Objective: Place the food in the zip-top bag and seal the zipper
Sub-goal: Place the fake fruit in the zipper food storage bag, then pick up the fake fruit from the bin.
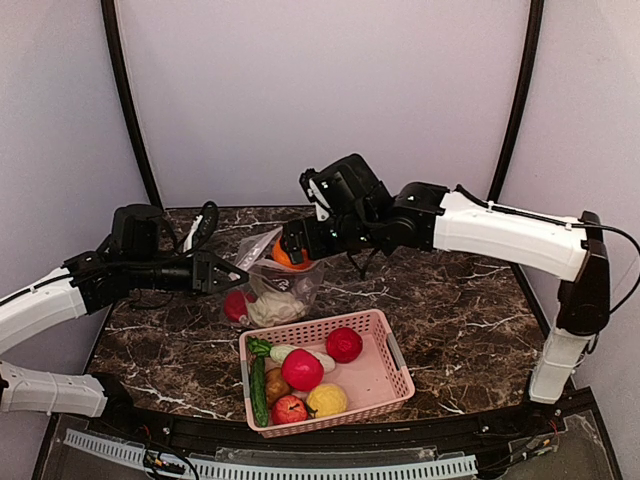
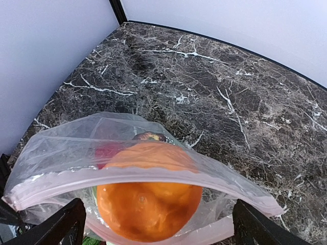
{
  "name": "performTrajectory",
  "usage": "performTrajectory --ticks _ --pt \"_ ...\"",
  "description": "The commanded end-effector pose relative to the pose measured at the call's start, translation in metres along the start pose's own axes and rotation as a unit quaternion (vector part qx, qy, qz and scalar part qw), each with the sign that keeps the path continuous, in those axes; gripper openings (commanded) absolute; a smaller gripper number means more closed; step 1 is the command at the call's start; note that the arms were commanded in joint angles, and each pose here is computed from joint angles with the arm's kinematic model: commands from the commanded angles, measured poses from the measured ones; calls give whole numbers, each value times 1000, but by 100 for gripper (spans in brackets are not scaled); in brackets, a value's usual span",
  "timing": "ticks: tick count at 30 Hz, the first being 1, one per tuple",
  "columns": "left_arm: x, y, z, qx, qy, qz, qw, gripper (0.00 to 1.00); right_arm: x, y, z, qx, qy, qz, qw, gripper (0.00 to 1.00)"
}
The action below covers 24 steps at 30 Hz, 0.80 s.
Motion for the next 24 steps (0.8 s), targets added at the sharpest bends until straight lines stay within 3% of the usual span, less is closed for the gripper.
performTrajectory --ticks 1,11,24 --pt "-8 9 -13 15 -9 -17 1000 1 -20 35 -1 -27 -17 -37 999 98" --pt "-13 11 -19 25 -7 -30 999 1 -3 95 12 -108 -23 -63 992 96" --pt "-12 10 -19 26 -8 -26 999 1 129 99 51 -169 -58 53 983 93"
Point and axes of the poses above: each gripper's point midway between its finger pads, its own y axis back along the fingers, its own z axis along the line the jaws close on, x = y × z, the point moved 2 cm from there along y, back along the fingers, and after that the axes turned 7 degrees about y, right-handed, at the moved point
